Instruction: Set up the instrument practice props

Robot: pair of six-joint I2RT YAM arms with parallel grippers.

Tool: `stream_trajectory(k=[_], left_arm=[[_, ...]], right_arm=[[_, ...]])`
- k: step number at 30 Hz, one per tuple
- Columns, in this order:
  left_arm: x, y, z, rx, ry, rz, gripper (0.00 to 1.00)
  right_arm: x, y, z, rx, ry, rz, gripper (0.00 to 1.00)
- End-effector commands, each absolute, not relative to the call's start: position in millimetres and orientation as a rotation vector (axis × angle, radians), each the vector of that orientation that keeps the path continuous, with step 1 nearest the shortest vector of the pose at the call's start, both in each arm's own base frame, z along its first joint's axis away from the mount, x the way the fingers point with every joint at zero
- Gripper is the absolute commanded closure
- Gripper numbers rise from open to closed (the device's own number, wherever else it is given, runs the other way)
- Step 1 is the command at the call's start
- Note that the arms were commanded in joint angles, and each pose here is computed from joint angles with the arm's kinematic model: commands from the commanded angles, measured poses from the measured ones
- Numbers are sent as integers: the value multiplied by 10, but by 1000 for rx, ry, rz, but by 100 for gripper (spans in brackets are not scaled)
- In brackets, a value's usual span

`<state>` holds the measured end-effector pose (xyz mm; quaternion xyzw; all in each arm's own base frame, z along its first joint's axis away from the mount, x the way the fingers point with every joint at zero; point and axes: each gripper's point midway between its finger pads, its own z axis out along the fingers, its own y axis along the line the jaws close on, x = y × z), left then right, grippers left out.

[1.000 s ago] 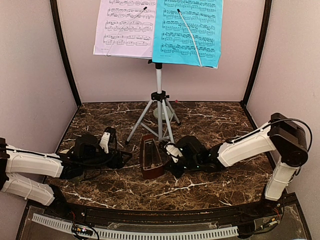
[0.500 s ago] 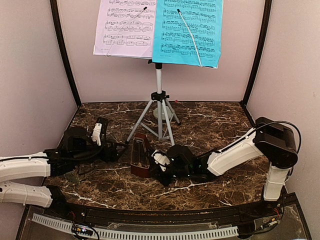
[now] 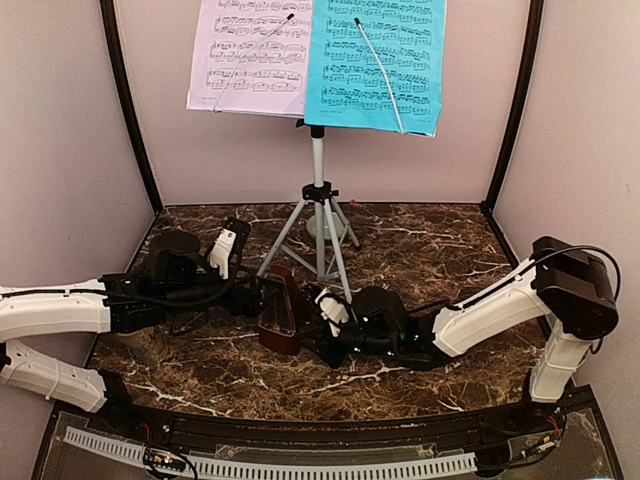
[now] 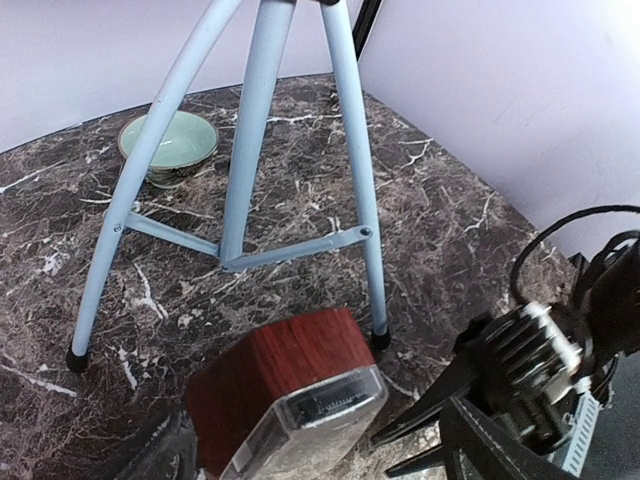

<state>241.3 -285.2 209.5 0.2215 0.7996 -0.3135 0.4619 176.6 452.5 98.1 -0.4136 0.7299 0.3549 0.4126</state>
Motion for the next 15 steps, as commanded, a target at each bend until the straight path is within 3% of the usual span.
stream_trajectory(k=[1,15], left_arm=[[2493,-2902,2079,558,1984,-651,13],[2689,-3078,1515,475,2129,-488,16]], right_arm=[[1889,4401,1342,-899,1772,887,76],[2181,4033,1260,-702,1867,774,50]])
